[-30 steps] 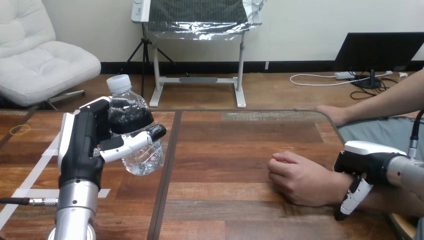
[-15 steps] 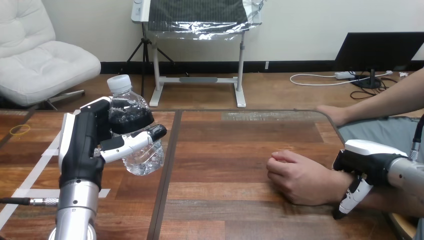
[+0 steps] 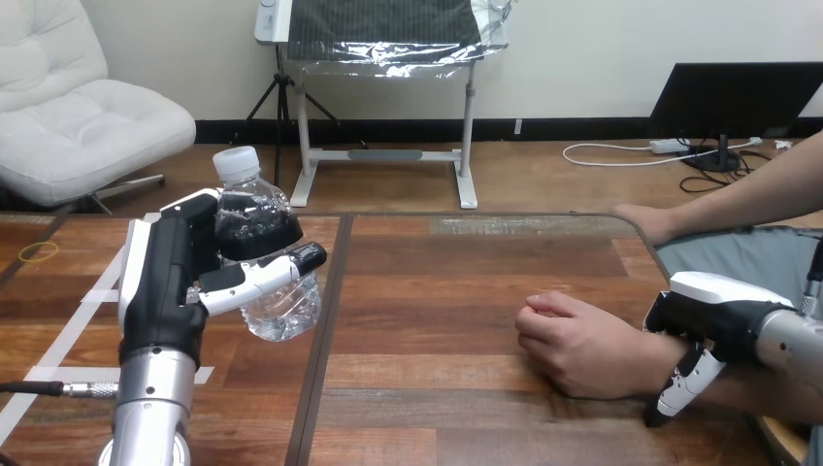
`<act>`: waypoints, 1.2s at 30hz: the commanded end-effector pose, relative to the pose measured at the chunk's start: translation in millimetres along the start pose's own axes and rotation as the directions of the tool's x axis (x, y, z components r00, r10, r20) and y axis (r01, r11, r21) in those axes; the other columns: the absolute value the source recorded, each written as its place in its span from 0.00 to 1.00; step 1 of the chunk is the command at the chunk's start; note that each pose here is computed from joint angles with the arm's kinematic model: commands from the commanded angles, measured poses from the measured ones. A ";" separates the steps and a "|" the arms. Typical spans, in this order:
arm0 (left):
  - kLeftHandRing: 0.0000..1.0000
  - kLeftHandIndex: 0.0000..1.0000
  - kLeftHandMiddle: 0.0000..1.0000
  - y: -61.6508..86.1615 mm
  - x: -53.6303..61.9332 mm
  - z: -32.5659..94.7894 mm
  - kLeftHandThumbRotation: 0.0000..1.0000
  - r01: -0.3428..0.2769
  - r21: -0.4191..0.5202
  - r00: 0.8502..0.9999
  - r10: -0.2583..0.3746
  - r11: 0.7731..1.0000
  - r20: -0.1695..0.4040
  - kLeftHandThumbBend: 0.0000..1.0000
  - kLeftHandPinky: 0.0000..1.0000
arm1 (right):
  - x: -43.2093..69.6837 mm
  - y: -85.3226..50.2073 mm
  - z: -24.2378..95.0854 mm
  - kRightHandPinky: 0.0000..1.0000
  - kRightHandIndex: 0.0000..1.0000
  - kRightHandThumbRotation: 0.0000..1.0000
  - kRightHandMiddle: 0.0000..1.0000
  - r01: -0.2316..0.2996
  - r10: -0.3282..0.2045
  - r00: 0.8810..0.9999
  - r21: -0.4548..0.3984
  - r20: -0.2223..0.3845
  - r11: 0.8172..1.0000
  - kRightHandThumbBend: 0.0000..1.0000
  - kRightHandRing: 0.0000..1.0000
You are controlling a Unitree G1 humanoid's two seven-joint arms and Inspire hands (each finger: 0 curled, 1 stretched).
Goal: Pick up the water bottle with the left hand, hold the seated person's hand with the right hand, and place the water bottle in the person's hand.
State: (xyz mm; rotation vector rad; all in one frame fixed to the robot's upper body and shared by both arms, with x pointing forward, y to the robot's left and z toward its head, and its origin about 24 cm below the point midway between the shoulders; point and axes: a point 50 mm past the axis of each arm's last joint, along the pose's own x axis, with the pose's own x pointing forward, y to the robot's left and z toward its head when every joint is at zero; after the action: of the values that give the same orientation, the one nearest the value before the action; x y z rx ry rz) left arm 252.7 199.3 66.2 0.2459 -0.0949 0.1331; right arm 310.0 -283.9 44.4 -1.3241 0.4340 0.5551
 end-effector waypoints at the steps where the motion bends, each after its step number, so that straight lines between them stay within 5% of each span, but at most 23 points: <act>1: 0.34 0.42 0.39 -5.4 18.2 26.2 0.00 0.011 -0.001 0.991 -0.011 1.000 0.130 0.64 0.26 | 3.5 12.8 4.5 0.09 0.24 0.00 0.21 0.013 -0.017 0.999 0.110 0.037 0.994 0.67 0.15; 36: 0.35 0.42 0.40 -16.2 37.7 21.4 0.00 0.048 -0.018 0.990 -0.045 0.999 0.132 0.64 0.28 | -10.3 -10.3 13.8 0.09 0.21 0.00 0.20 0.122 -0.145 0.980 0.163 0.134 0.979 0.65 0.13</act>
State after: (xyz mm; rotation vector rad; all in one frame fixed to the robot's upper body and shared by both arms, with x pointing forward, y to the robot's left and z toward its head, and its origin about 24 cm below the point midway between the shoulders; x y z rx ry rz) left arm 270.5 194.7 60.5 0.2435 -0.0935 0.1021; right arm 308.7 -280.5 66.9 -1.2488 0.2851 0.5157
